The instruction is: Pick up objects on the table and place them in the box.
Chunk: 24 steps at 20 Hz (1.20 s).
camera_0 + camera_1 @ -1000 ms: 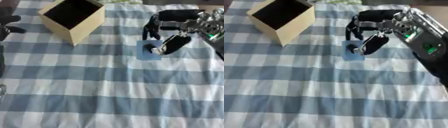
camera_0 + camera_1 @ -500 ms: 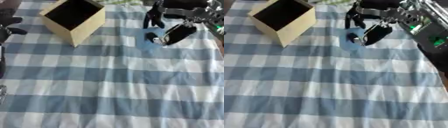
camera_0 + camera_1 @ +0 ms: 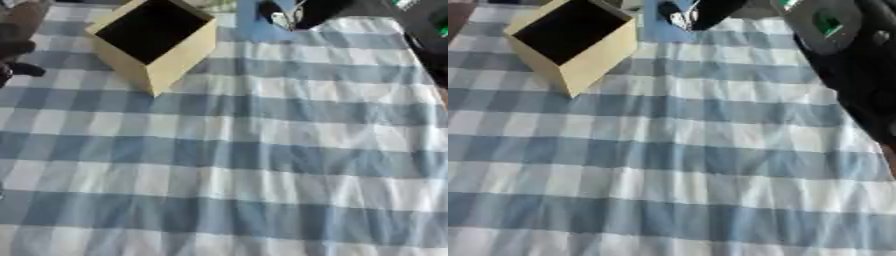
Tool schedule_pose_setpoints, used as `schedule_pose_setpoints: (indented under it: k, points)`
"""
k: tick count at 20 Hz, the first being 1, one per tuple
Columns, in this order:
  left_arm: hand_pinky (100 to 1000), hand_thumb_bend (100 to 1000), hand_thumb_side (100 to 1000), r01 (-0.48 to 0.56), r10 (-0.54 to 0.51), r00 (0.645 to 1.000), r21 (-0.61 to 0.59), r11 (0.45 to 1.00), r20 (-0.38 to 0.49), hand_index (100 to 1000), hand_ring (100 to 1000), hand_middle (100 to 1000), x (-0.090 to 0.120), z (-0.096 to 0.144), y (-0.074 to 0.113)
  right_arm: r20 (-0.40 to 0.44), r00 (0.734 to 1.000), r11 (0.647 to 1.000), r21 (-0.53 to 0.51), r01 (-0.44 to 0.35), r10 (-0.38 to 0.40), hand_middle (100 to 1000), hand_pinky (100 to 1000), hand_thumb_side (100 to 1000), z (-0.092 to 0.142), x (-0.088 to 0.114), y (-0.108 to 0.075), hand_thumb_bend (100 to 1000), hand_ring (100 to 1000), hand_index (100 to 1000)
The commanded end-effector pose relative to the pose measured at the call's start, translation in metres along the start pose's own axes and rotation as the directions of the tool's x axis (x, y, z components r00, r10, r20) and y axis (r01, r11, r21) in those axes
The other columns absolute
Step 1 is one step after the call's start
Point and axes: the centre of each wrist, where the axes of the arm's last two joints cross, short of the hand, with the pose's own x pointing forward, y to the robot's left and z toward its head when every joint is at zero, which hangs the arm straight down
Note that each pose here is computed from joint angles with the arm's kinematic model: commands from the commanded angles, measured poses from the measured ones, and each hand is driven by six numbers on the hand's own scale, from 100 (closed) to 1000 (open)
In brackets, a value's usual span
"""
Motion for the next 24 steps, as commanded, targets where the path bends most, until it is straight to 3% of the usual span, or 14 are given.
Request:
schedule_pose_setpoints:
  k: [1, 12, 24]
  points:
    - [628, 100, 793, -0.007, 0.007, 0.999, -0.013, 1.0, 0.031, 833, 769, 781, 0.005, -0.007, 0.0, -0.043, 0.999, 0.998, -0.066, 0.006, -0.009, 257, 604, 239, -0.013, -0.012, -0.009, 100, 604, 382]
    - [627, 100, 800, -0.032, 0.033, 0.998, -0.023, 0.999, 0.062, 831, 768, 782, 0.008, -0.016, -0.003, -0.11, 0.992, 0.974, -0.223, 0.029, -0.054, 246, 591, 250, -0.06, -0.013, 0.0, 100, 600, 377]
    - [624, 100, 829, -0.041, 0.045, 0.994, -0.047, 0.998, 0.096, 831, 766, 782, 0.011, -0.025, -0.008, -0.281, 0.959, 0.912, -0.401, -0.084, -0.035, 239, 580, 222, -0.076, -0.014, 0.011, 100, 598, 372]
